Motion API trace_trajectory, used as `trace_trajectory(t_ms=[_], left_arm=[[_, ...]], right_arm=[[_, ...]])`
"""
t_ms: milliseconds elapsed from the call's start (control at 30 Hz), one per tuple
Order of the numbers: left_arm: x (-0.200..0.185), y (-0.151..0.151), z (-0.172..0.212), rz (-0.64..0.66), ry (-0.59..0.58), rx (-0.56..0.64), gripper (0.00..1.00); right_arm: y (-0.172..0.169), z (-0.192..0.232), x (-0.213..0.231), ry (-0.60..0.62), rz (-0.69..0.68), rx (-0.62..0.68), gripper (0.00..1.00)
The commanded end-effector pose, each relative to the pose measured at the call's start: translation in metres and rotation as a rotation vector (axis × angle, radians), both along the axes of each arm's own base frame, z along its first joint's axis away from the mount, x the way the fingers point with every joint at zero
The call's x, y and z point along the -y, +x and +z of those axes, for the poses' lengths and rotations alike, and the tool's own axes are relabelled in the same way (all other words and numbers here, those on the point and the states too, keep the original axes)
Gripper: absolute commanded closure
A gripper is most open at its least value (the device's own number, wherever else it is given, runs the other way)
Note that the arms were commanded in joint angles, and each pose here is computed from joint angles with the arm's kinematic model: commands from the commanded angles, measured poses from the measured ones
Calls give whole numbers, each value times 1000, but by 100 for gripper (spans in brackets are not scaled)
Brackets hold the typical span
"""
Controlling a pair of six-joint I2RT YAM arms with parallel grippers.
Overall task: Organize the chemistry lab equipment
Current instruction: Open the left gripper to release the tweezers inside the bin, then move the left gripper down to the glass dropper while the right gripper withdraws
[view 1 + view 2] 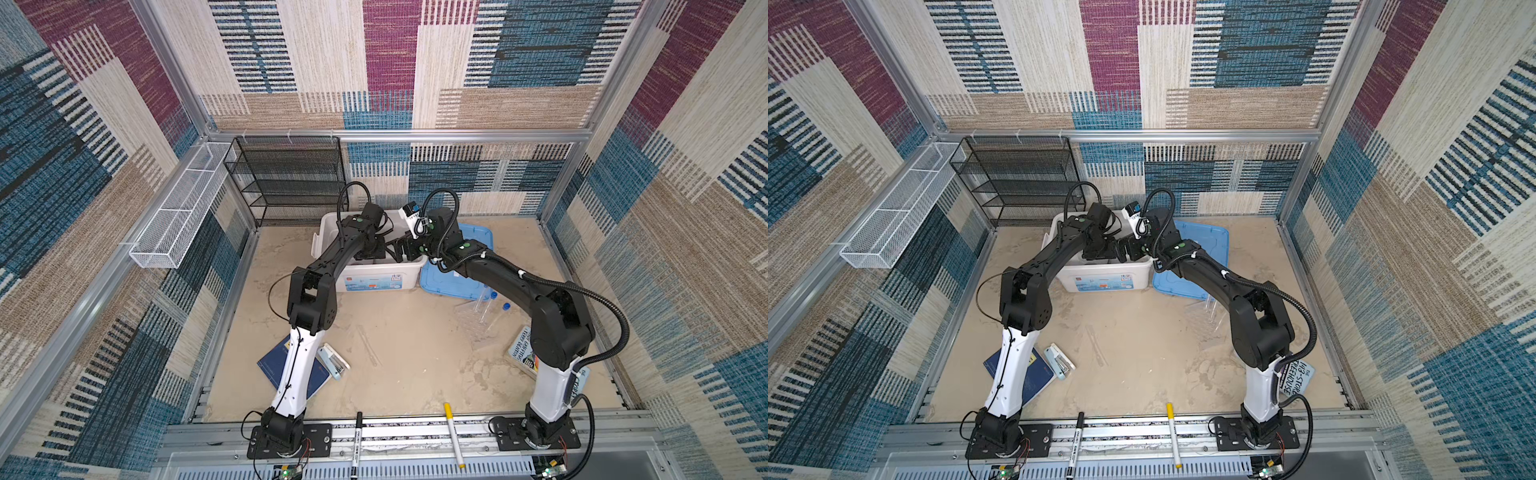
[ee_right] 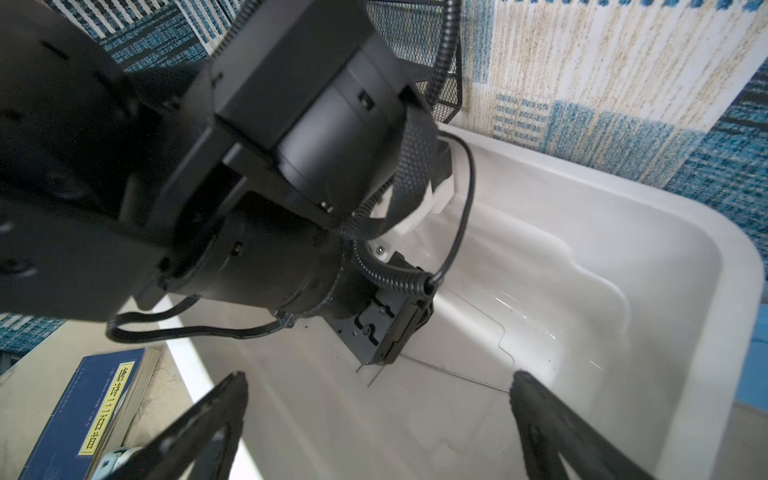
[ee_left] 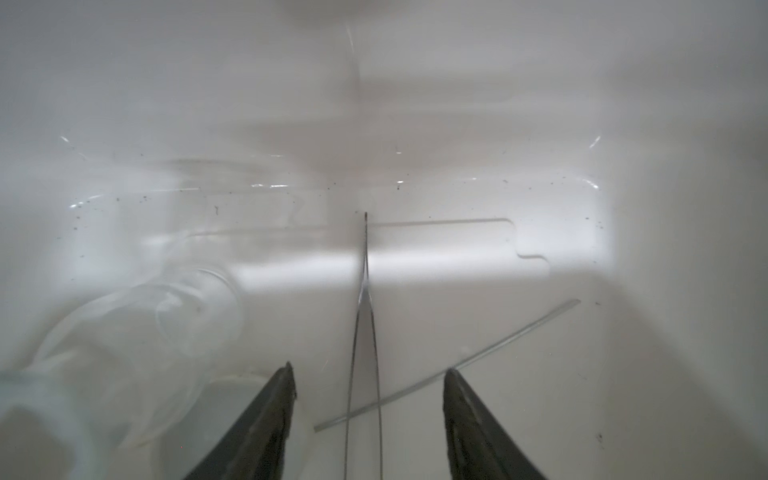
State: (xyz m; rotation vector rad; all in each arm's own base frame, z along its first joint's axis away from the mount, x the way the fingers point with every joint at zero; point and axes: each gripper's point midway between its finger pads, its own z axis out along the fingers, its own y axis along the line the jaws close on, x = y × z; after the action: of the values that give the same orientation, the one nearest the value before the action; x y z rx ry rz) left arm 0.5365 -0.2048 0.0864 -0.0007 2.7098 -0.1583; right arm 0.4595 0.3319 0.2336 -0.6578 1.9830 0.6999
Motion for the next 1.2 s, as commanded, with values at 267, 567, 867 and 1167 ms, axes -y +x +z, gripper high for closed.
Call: trace_trajectory(t_ms=[267, 567, 867, 1167], left_arm=[[3, -17, 72, 2, -68, 99, 12], [19, -60, 152, -67, -202, 225, 1], [4, -130, 188, -59, -331, 264, 1], [-22, -190, 150, 87, -370, 145, 9]], right_arm=[[-19, 53, 13, 95, -43, 88, 1], [-53, 78, 35, 139, -94, 115, 1], [-105, 81, 52, 202, -54, 102, 1], [-146, 38, 35, 124, 9, 7, 0]])
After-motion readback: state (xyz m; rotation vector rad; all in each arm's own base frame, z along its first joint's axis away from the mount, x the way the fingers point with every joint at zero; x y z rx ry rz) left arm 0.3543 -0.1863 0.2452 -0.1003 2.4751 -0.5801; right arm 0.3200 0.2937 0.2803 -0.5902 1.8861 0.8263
